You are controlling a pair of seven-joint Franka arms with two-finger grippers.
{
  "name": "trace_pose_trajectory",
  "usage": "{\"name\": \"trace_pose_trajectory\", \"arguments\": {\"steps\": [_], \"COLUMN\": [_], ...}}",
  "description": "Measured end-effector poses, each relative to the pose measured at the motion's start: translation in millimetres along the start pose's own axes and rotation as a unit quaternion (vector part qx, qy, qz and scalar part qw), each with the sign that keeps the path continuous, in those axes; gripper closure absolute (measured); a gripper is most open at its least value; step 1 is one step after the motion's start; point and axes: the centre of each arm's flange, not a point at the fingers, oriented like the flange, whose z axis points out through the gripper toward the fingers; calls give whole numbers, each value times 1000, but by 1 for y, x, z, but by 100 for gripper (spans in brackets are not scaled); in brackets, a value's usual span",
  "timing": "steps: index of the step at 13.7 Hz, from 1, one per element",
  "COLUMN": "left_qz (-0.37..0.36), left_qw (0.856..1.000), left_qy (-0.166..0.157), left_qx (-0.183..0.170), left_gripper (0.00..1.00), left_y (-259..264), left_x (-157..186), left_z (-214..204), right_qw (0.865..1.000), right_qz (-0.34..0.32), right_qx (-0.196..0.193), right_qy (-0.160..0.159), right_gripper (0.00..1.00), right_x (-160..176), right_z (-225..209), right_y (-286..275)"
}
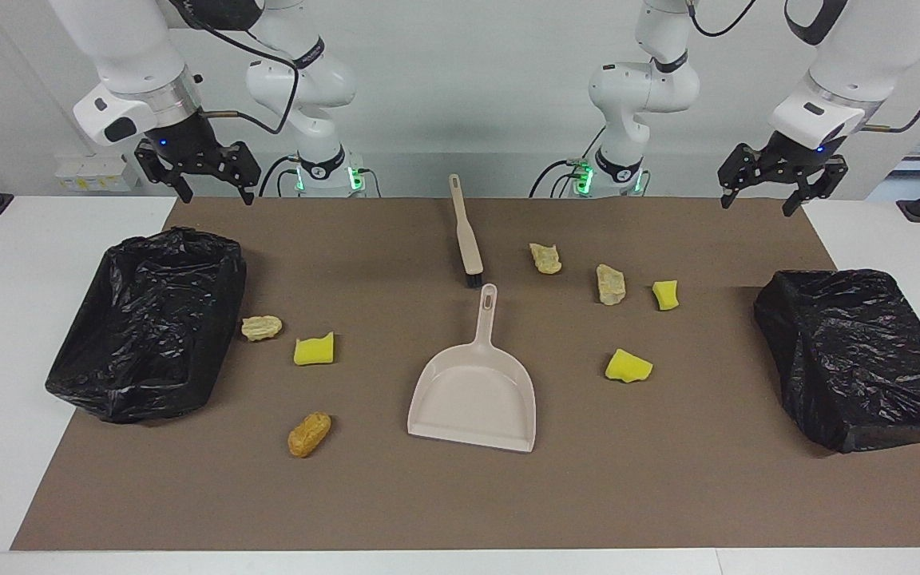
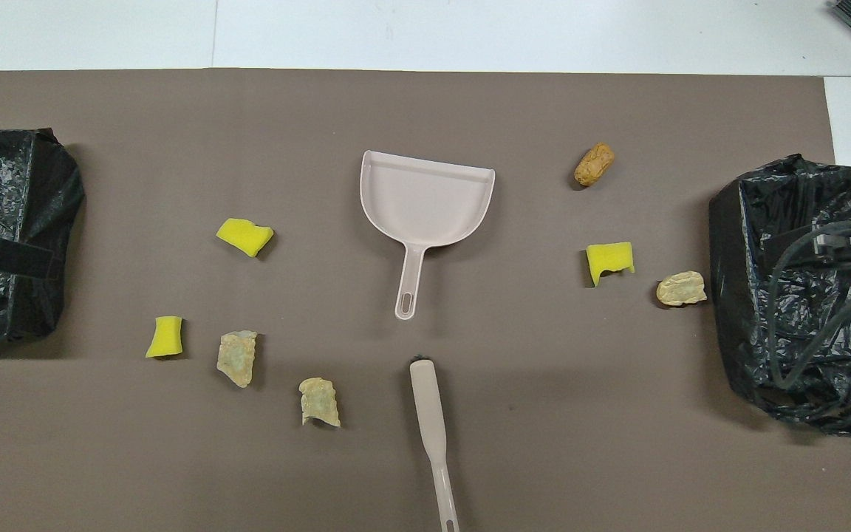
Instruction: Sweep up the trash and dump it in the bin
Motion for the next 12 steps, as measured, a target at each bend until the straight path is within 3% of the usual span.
{"name": "trace_pose_trajectory", "arguments": {"steps": [8,12], "left_qz": [1,8], "left_qw": [1000,1000], "left_qy": [1,11], "left_qx": [0,2], "left_gripper": [0,0], "left_y": [1,9], "left_x": [0,-5], "left_z": [-1,-12], "right_qw": [1000,1000], "right_qz": [-11,-10], "right_qx": [11,-3], "right_qy": [12,1], "right_gripper": [0,0], "right_x": [43,59], "right_z": [58,81], "right_y": [-75,-75]}}
